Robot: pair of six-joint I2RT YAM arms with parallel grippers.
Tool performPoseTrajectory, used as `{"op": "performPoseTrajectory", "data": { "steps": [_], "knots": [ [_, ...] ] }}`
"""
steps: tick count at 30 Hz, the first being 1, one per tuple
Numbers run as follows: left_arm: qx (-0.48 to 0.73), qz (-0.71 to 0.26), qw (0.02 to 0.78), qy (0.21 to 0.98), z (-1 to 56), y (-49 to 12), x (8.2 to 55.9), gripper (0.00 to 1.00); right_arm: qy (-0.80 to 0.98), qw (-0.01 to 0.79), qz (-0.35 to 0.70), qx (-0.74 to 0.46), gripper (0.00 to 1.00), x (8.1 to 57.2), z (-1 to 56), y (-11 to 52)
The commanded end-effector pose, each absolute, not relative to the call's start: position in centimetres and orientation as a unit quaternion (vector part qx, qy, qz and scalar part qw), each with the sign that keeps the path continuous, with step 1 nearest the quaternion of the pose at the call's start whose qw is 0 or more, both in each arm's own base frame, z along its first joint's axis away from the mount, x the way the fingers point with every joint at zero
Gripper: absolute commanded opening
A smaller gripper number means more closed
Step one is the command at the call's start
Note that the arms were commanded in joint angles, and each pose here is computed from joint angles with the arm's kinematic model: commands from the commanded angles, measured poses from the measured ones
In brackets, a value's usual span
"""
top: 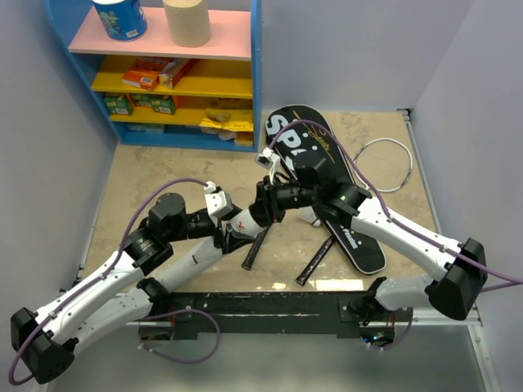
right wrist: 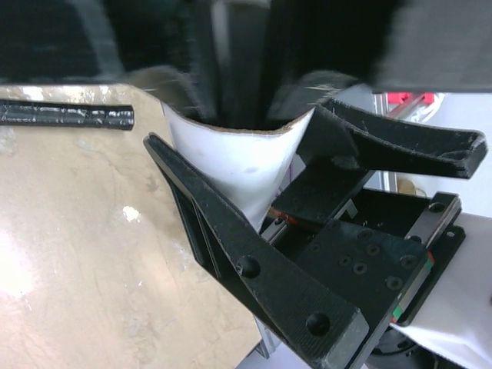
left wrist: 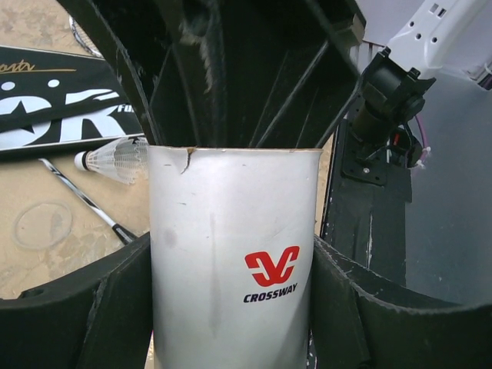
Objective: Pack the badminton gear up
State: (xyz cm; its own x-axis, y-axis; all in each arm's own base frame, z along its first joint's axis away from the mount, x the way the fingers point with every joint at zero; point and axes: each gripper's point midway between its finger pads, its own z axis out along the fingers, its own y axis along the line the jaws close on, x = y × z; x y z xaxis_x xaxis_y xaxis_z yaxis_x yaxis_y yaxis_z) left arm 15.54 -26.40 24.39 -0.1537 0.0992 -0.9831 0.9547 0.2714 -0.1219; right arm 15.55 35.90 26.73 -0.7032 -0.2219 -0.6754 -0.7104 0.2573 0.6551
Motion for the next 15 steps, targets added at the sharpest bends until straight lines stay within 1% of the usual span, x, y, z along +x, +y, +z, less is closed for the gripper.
{"op": "performPoseTrajectory", "data": {
  "steps": [1,4,6,10,13,15],
  "knots": [
    [0.406,-0.442,0.557,0.574,28.9,-26.8,16.2,0.03,0.756,0.211,0.522,-0.334,0.42,13.5,26.7,35.9],
    [0.406,-0.442,0.558,0.573,28.9,-26.8,16.2,0.03,0.76,0.245,0.504,-0.328,0.47,14.2,28.4,35.3],
    [0.407,-0.443,0.557,0.573,29.0,-26.8,16.2,0.03,0.772,0.262,0.485,-0.316,0.49,14.9,28.7,34.6],
    [0.407,-0.442,0.554,0.576,28.7,-26.8,16.2,0.03,0.781,0.306,0.456,-0.296,0.49,16.2,30.8,33.0],
    [0.407,-0.443,0.551,0.578,28.5,-27.0,16.3,0.03,0.793,0.35,0.423,-0.266,0.49,18.2,32.1,31.7],
    [0.407,-0.442,0.551,0.579,28.4,-27.0,16.3,0.03,0.807,0.36,0.396,-0.249,0.49,19.0,32.2,30.8]
  ]
}}
